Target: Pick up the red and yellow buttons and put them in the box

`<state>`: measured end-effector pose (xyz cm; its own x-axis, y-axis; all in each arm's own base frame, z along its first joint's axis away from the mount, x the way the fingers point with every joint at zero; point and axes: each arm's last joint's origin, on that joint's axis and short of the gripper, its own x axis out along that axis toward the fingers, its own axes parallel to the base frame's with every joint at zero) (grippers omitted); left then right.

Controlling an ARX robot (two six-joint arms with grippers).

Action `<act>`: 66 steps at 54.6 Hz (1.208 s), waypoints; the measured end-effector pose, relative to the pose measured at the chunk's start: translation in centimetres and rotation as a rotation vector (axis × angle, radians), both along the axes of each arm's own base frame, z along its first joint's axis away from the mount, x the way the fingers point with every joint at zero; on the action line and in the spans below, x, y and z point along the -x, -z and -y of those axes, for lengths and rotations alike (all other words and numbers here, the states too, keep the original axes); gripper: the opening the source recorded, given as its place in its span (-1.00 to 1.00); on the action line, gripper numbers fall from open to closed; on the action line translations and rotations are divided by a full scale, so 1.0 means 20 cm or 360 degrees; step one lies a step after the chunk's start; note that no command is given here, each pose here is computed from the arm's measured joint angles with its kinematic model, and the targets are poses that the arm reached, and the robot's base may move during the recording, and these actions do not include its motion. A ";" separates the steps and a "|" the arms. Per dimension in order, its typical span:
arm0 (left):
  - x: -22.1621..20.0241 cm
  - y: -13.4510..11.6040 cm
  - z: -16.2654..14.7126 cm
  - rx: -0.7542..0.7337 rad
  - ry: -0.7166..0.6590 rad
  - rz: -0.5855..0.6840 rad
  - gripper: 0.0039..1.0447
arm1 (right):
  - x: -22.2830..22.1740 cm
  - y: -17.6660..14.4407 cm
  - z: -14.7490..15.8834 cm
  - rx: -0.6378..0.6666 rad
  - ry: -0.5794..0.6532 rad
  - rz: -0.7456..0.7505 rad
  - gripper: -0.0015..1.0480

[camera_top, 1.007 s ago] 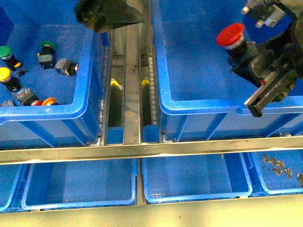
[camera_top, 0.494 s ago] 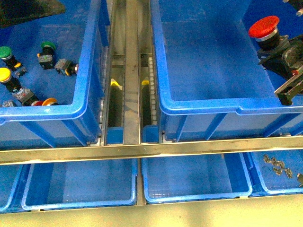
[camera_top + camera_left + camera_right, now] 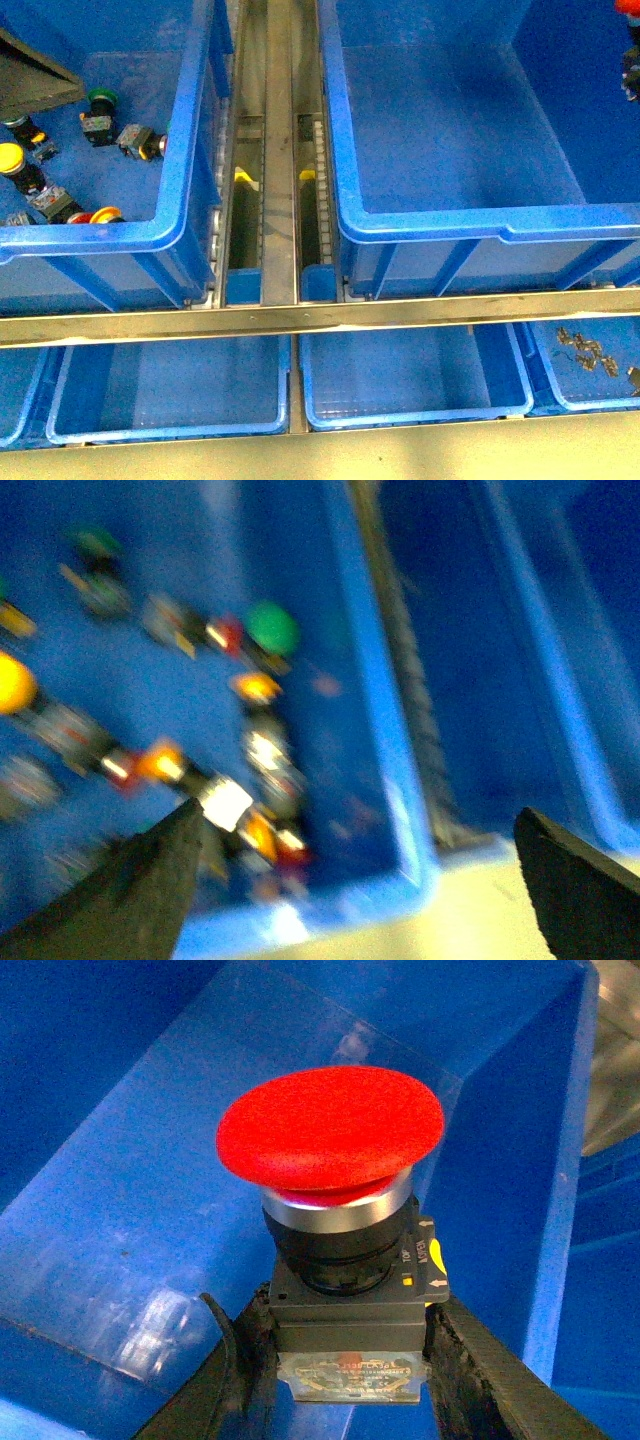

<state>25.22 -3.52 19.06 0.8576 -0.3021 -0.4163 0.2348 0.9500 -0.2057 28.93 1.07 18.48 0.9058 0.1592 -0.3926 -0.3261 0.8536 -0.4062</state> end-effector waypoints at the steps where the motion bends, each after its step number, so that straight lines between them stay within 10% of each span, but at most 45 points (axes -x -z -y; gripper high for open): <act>1: 0.01 0.01 0.00 -0.0058 -0.0088 0.0116 0.66 | 0.00 0.00 0.00 -0.0002 0.0002 0.0002 -0.37; 11: 0.17 0.03 -0.05 -0.0199 -0.0446 0.0669 0.11 | 0.02 -0.01 0.04 -0.0031 0.0075 0.0003 -0.37; 29: 0.38 0.07 -0.13 -0.0213 -0.0438 0.0720 -0.95 | 0.02 -0.01 0.03 -0.0105 0.0171 0.0034 -0.37; 66: 0.59 0.10 -0.17 -0.0220 -0.0452 0.0740 -0.96 | -0.02 -0.02 0.03 -0.0187 0.0178 0.0105 -0.37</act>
<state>13.42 -0.03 17.00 1.0000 -0.0019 0.0059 0.0020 0.9999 -0.0109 29.34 0.45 18.85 0.9436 0.0972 -0.3164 -0.2022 0.9260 -0.3188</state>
